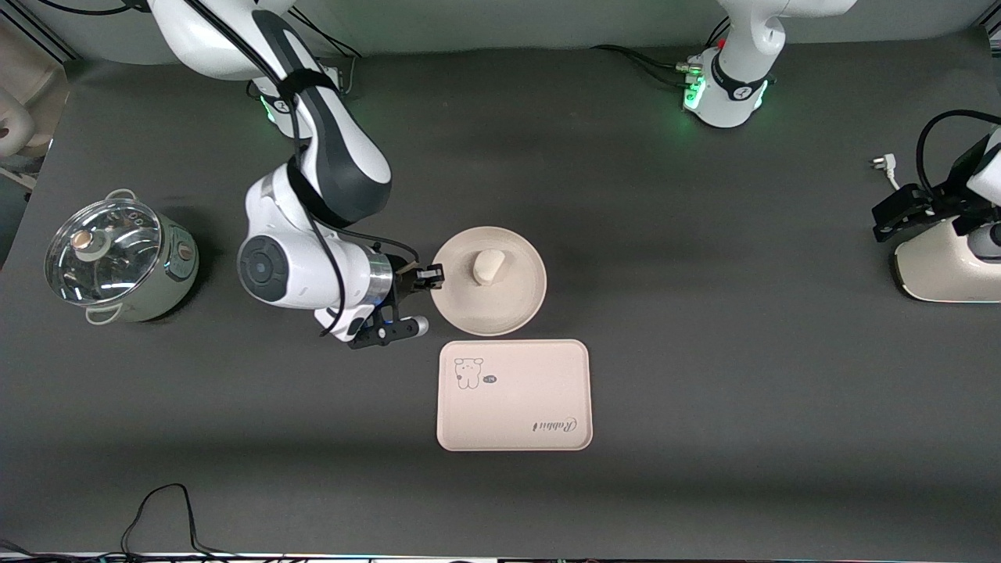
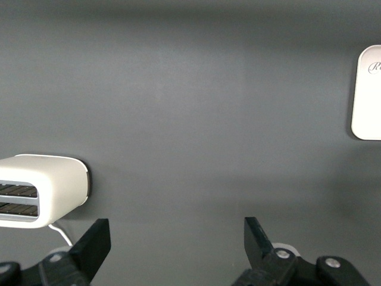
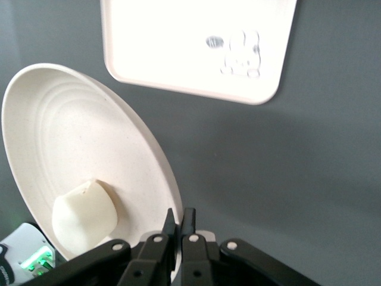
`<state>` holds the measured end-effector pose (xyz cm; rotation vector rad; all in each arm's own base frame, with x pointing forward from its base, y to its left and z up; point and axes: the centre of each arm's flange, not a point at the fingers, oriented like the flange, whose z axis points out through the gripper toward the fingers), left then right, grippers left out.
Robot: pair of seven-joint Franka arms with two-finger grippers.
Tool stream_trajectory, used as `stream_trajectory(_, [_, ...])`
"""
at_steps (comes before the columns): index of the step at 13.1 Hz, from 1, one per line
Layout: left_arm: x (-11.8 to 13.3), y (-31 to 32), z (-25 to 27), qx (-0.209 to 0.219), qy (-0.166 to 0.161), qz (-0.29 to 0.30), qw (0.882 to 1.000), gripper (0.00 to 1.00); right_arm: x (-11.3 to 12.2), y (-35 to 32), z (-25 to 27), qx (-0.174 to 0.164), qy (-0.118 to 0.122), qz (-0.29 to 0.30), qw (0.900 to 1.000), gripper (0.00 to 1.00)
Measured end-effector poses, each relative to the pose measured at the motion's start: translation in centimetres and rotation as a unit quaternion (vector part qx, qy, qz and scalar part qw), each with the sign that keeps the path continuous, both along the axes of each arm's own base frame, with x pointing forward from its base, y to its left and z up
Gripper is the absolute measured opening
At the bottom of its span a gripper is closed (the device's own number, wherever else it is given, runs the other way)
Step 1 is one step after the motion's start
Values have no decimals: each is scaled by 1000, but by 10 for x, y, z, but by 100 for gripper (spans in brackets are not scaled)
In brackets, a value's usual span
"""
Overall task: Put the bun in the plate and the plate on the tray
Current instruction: 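Lower the plate onto the bunny tray and open the right gripper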
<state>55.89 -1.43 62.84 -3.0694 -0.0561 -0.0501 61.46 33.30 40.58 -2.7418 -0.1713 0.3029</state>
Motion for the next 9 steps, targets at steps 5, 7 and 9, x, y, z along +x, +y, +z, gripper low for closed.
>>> stream_trajectory(5, [-1,0,2,1,10,-1,1000,100,65,-6,-2,7,-48,-17,999,5])
stream_trajectory(7, [0,0,0,1,12,-1,1000,100,82,4,-29,9,-72,-30,997,5])
stream_trajectory(9, [0,0,0,1,12,-2,1000,100,93,16,-66,21,-92,-54,994,5])
